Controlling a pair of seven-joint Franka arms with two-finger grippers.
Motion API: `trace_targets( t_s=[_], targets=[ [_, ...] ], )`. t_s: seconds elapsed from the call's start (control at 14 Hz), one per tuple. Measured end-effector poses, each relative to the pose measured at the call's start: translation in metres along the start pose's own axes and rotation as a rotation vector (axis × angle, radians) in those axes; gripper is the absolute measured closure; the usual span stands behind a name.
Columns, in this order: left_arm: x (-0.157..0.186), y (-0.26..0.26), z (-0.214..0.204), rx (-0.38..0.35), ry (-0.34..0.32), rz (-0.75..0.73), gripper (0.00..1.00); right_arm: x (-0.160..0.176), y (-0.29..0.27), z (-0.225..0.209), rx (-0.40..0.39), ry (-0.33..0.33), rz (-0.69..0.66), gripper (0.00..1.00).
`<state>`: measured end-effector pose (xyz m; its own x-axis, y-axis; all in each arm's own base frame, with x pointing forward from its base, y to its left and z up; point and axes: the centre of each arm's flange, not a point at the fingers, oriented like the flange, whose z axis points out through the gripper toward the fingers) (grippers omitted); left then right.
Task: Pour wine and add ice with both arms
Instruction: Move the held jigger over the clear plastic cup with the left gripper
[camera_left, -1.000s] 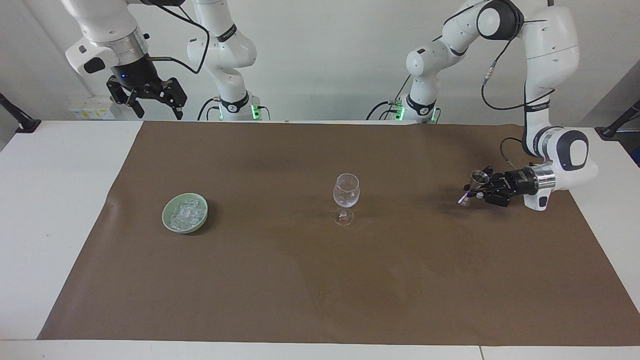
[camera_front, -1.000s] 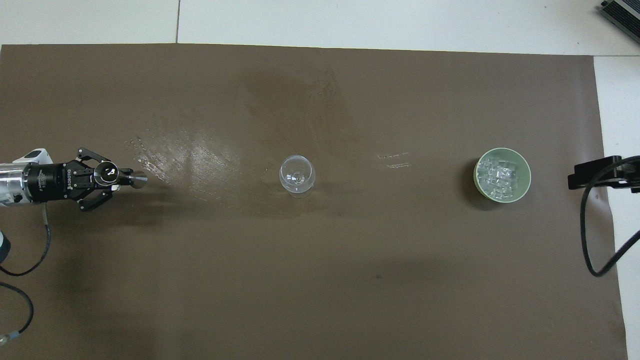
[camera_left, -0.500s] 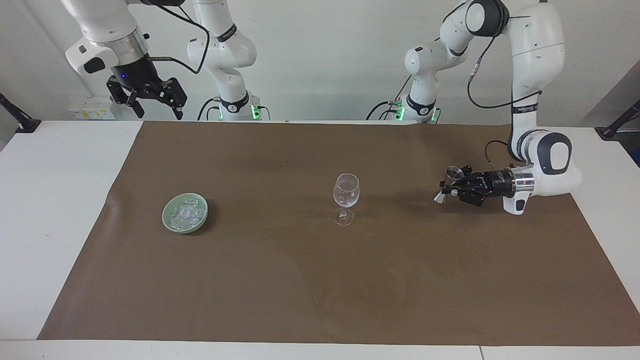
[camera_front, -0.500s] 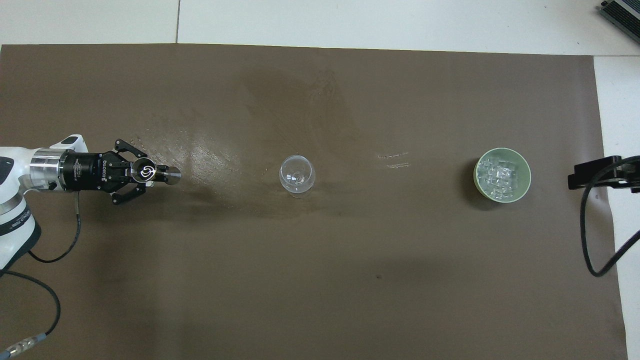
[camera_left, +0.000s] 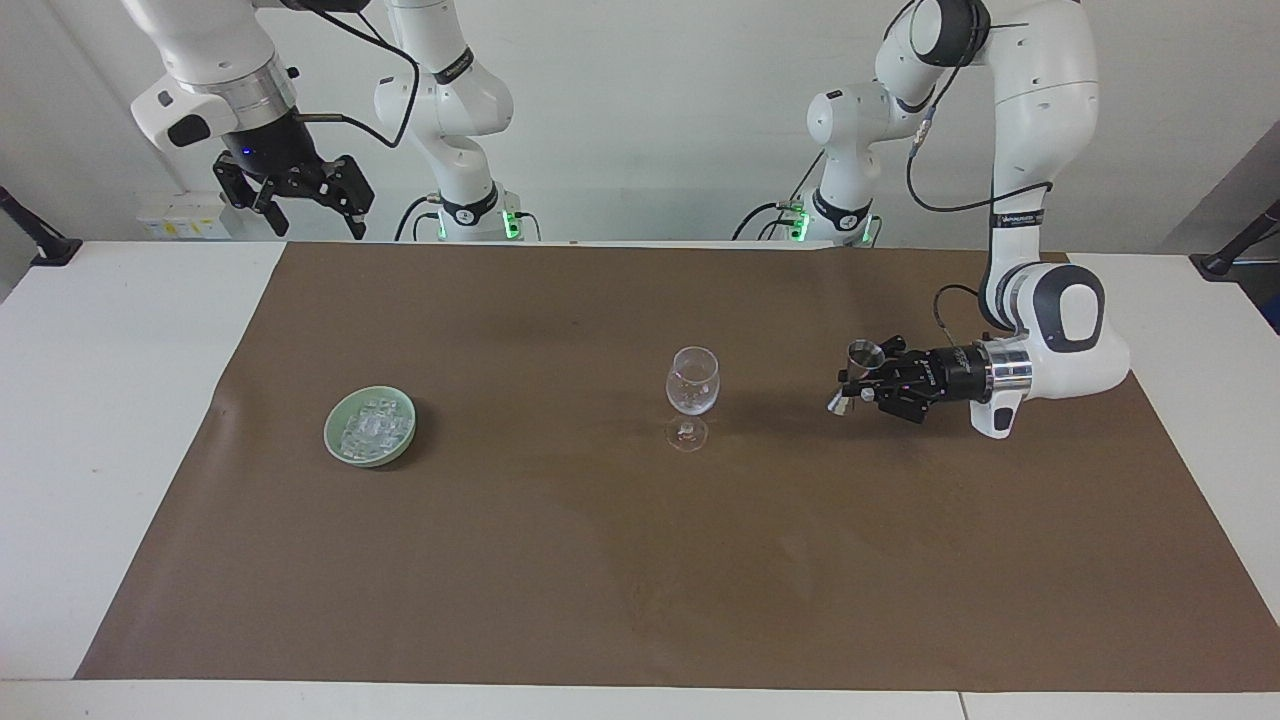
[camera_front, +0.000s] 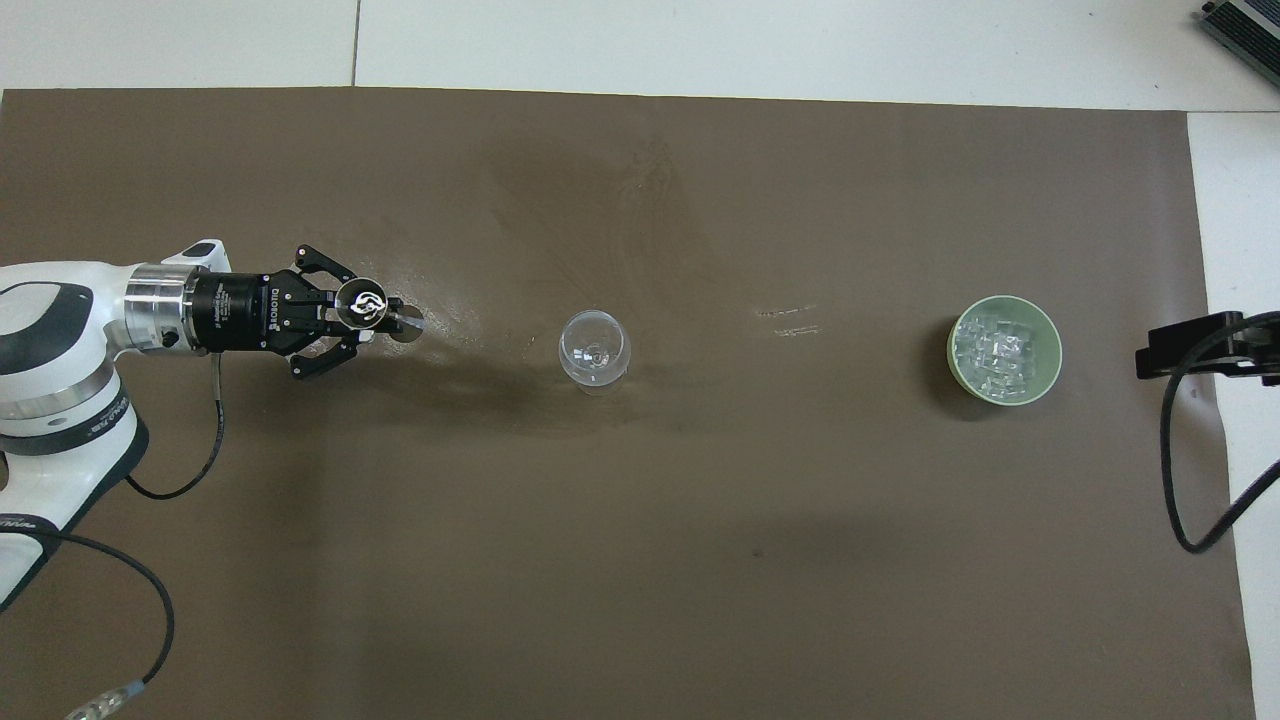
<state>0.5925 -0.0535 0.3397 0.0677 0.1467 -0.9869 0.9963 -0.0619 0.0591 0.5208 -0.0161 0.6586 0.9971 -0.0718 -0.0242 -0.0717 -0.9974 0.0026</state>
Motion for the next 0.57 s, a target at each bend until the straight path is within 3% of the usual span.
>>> trace_targets(
  t_s=[0.21, 0.57],
  targets=[
    [-0.016, 0.006, 0.016, -0.013, 0.044, -0.006, 0.78, 0.000, 0.000, 0.000, 0.000, 0.000, 0.000, 0.00],
    [-0.084, 0.012, 0.069, -0.074, 0.172, -0.006, 0.78, 0.000, 0.000, 0.000, 0.000, 0.000, 0.000, 0.00]
  ],
)
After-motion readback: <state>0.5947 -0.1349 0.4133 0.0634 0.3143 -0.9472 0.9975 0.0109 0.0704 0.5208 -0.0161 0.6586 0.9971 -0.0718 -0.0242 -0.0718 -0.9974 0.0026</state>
